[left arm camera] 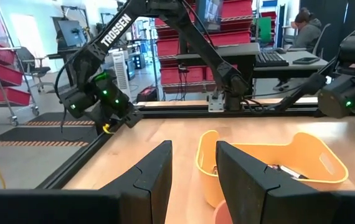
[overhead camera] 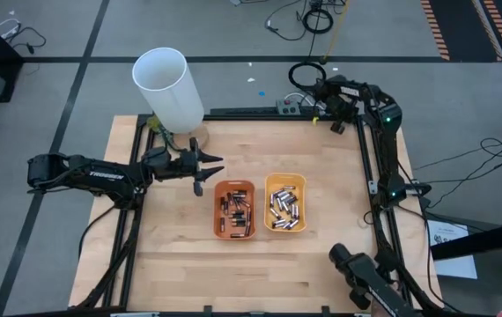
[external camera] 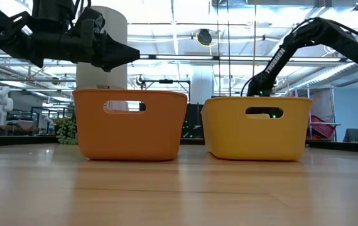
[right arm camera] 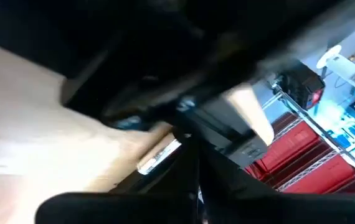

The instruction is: Sort batteries

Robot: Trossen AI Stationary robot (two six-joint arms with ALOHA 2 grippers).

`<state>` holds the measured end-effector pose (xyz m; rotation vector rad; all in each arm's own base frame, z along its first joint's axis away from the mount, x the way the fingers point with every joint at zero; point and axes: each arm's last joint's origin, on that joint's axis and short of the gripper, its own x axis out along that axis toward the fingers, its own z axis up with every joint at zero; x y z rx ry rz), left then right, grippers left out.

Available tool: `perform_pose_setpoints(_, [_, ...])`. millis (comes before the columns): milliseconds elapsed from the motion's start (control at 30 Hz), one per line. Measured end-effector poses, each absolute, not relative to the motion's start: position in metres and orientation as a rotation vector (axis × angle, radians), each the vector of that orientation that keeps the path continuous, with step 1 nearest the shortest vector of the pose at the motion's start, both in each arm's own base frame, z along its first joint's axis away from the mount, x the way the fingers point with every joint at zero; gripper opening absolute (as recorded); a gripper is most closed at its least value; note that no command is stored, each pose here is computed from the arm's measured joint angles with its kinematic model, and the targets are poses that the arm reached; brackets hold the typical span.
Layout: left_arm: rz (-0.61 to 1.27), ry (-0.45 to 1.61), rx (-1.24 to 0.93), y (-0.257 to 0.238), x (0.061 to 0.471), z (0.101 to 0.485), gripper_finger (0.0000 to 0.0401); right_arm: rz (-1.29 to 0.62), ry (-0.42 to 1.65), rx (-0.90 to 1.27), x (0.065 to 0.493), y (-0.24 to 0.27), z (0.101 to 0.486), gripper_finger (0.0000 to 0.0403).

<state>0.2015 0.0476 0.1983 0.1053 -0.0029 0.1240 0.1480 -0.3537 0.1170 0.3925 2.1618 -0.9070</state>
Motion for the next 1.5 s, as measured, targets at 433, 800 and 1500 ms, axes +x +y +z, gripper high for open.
perform_pose_setpoints(433, [0.124,-0.001,0.112,0.048,0.202,0.198,0.0135,-0.877,2.185,0.335,0.150,-0.348,0.108,0.0000])
perform_pose_setpoints(800, [0.133,-0.006,0.114,0.048,0.201,0.199,0.0135,-0.692,1.897,0.537,0.171,-0.328,0.151,0.0000])
perform_pose_setpoints(1500, [0.123,-0.016,0.088,0.047,0.203,0.201,0.0135,-0.644,1.925,0.353,0.203,-0.265,0.164,0.0088])
